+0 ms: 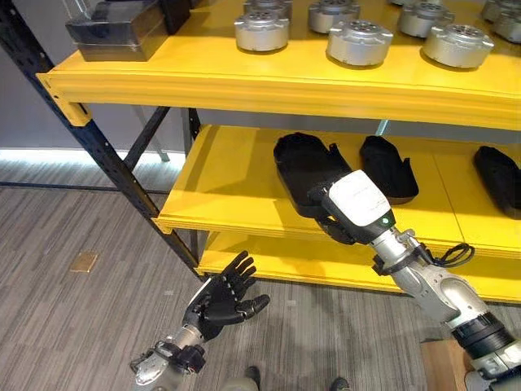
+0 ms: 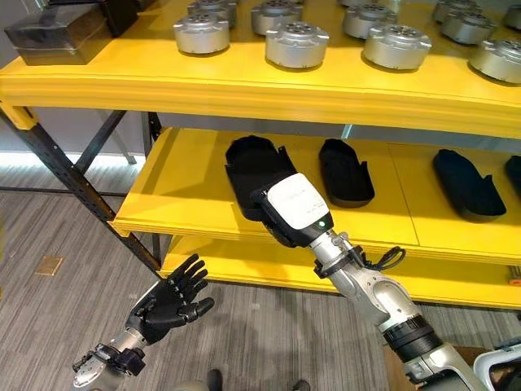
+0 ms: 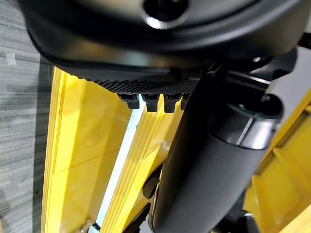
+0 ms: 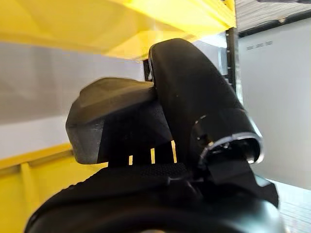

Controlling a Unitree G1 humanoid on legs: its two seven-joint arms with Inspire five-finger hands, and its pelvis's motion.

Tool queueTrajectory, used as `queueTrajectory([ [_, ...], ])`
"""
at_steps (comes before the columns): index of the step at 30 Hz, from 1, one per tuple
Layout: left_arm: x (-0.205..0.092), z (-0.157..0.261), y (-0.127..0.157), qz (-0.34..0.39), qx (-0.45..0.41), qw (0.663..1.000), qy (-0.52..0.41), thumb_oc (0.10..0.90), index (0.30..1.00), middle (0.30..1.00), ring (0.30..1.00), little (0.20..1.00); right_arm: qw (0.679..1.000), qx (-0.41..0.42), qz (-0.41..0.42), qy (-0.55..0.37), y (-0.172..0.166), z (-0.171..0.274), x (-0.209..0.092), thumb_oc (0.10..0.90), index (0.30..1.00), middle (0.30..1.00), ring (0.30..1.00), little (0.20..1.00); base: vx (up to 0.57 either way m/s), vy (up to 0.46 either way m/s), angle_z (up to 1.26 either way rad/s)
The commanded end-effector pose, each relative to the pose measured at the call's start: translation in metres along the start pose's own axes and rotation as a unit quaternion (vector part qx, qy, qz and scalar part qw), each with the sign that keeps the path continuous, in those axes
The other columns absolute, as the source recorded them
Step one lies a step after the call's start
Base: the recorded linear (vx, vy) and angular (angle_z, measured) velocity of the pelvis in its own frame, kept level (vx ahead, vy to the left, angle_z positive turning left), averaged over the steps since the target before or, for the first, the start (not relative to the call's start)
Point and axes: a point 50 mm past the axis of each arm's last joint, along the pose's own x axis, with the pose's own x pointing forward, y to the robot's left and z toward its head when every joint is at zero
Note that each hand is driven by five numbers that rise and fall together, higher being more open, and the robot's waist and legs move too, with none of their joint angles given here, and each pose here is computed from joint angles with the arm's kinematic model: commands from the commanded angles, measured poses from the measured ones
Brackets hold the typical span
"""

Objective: Move parts from the plastic box to the shelf.

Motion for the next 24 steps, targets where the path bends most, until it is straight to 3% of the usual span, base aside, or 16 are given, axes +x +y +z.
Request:
queueTrajectory([
  [1,0.016,0.030,-0.026,-0.067,0.010,0.994,-0.082,0.900,1.000,1.000,1.000,1.000,0.982,-0.034,-0.144,-0.117,-0.061,0.022,0.054,0.400,0.300,0.300,0.300,0.300,0.22,-0.137,-0.01],
  [14,0.029,0.030,-0.032,-0.063,0.000,0.994,-0.085,0.900,1.000,1.000,1.000,1.000,0.983,-0.049,-0.136,-0.116,-0.055,0.025,0.064,0.400,0.300,0.300,0.300,0.300,0.12,-0.109,0.17],
  [24,0.015,0.037,-0.023,-0.055,0.003,0.994,-0.098,0.900,1.000,1.000,1.000,1.000,0.986,-0.039,-0.124,-0.109,-0.050,0.024,0.065,0.400,0.300,0.300,0.300,0.300,0.22,0.265,-0.18],
])
